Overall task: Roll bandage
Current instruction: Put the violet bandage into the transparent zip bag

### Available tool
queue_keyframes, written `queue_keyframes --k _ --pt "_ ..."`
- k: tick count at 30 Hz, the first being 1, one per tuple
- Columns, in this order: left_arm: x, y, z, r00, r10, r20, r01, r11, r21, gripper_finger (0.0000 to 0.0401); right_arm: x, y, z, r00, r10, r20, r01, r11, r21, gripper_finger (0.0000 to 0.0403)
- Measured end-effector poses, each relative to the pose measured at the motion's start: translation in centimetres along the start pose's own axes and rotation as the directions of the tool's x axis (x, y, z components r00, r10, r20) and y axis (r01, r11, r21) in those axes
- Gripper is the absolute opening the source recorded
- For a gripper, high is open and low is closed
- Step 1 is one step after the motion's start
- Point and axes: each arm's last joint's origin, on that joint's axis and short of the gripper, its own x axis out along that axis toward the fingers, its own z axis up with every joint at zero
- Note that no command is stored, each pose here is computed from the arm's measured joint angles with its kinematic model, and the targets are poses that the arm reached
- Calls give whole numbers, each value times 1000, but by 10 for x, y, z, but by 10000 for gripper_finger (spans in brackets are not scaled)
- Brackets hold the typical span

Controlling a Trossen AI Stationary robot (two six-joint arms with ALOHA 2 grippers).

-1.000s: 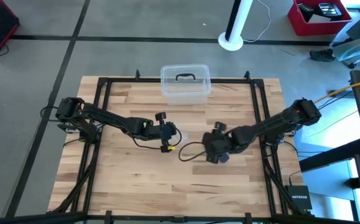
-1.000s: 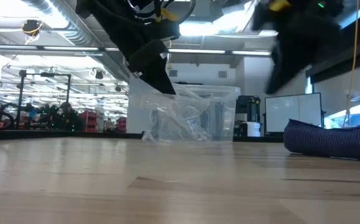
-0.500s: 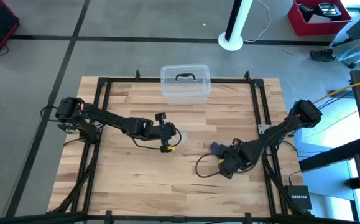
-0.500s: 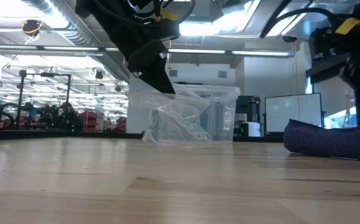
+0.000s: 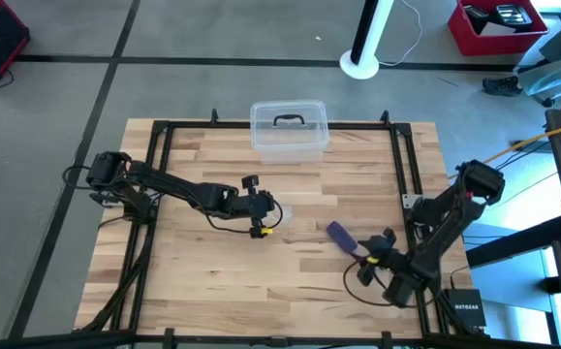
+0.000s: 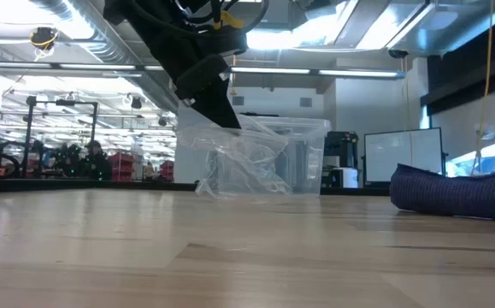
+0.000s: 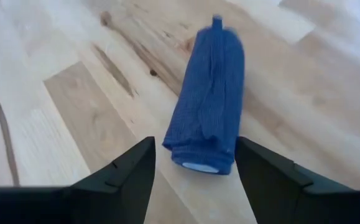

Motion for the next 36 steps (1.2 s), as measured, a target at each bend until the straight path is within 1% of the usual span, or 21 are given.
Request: queue_keyframes --k 2,4,8,12,16,18,21,25,28,31,33,36 --pt "0 0 0 1000 0 0 0 1000 0 4 8 -4 -11 1000 25 9 -25 999 20 221" --pt "0 0 0 1000 0 0 0 1000 0 4 15 -5 -18 999 31 18 -31 1000 4 221" --pt "0 0 0 1000 0 0 0 1000 0 4 22 -5 -23 997 17 78 -14 999 -42 221" --pt "0 0 0 1000 0 1 0 1000 -1 4 29 -6 -30 996 -16 89 22 997 -73 221" --pt "0 0 0 1000 0 0 0 1000 -7 4 32 -6 -32 990 -9 139 14 999 -37 221" --pt "0 0 0 1000 0 0 0 1000 -10 4 32 -6 -32 989 -9 145 15 999 -42 221" --pt "0 0 0 1000 0 0 0 1000 -12 4 28 -8 -29 993 -22 120 28 998 -50 235" --pt "0 0 0 1000 0 0 0 1000 -18 4 20 -8 -19 990 -41 134 53 995 -81 272" --pt "0 0 0 1000 0 1 0 1000 -28 4 18 -2 -18 988 8 153 4 997 -77 294" --pt "0 0 0 1000 -1 0 1 999 -32 4 23 7 -18 983 46 178 -36 998 -57 304" --pt "0 0 0 1000 -1 2 1 999 -34 4 31 8 -18 980 27 195 -14 998 -64 304" --pt "0 0 0 1000 -1 1 1 999 -34 4 48 6 -16 978 -45 203 61 995 -74 299"
